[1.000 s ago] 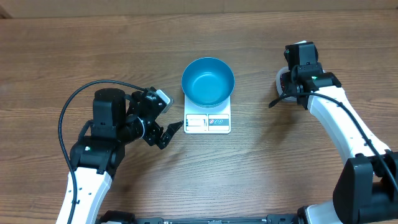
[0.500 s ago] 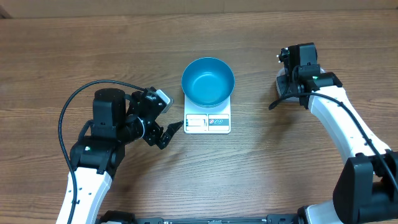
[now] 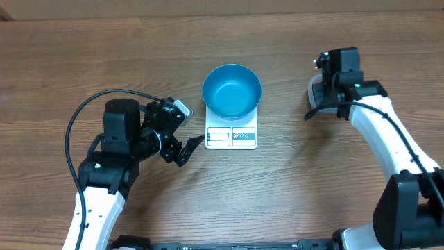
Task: Scoop item into bowl and weigh 150g on scale
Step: 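Lower the blue scoop into the red beans with the right gripper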
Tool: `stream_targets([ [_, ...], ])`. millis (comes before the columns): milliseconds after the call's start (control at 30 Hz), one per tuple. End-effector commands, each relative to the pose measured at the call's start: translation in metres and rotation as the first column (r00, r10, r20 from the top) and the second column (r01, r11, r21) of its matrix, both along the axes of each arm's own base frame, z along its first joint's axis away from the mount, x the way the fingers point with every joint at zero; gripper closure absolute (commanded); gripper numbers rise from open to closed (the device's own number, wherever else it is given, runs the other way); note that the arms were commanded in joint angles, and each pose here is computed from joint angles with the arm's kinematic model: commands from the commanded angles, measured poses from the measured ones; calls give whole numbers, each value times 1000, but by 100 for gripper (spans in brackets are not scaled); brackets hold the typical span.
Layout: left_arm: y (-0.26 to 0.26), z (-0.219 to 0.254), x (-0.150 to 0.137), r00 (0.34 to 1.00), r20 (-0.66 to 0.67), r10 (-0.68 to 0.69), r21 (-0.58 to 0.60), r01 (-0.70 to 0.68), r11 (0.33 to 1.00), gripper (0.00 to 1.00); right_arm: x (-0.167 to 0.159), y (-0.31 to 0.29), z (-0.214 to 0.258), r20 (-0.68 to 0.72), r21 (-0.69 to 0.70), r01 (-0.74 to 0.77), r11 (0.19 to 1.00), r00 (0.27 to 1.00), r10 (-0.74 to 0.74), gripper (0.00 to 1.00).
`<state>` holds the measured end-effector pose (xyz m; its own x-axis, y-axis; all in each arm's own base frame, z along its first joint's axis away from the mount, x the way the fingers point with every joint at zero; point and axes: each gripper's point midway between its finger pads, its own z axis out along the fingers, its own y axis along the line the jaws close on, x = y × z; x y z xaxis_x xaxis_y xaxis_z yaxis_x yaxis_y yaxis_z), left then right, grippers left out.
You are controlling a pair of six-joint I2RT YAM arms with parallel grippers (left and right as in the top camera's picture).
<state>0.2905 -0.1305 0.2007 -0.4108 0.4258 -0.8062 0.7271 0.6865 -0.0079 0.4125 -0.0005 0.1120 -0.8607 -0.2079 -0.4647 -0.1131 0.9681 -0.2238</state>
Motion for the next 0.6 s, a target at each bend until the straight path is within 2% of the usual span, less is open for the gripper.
stream_targets([
  [0, 3, -1, 0, 1000, 12, 1, 14, -1, 1000, 1, 5, 3, -1, -3, 155, 21, 988, 1000, -21, 96],
  [267, 3, -1, 0, 1000, 12, 1, 14, -1, 1000, 1, 1, -8, -1, -21, 350, 49, 935, 999, -44, 96],
  [567, 3, -1, 0, 1000, 12, 1, 14, -1, 1000, 0, -4, -14, 3, -28, 466, 57, 883, 998, -50, 96],
])
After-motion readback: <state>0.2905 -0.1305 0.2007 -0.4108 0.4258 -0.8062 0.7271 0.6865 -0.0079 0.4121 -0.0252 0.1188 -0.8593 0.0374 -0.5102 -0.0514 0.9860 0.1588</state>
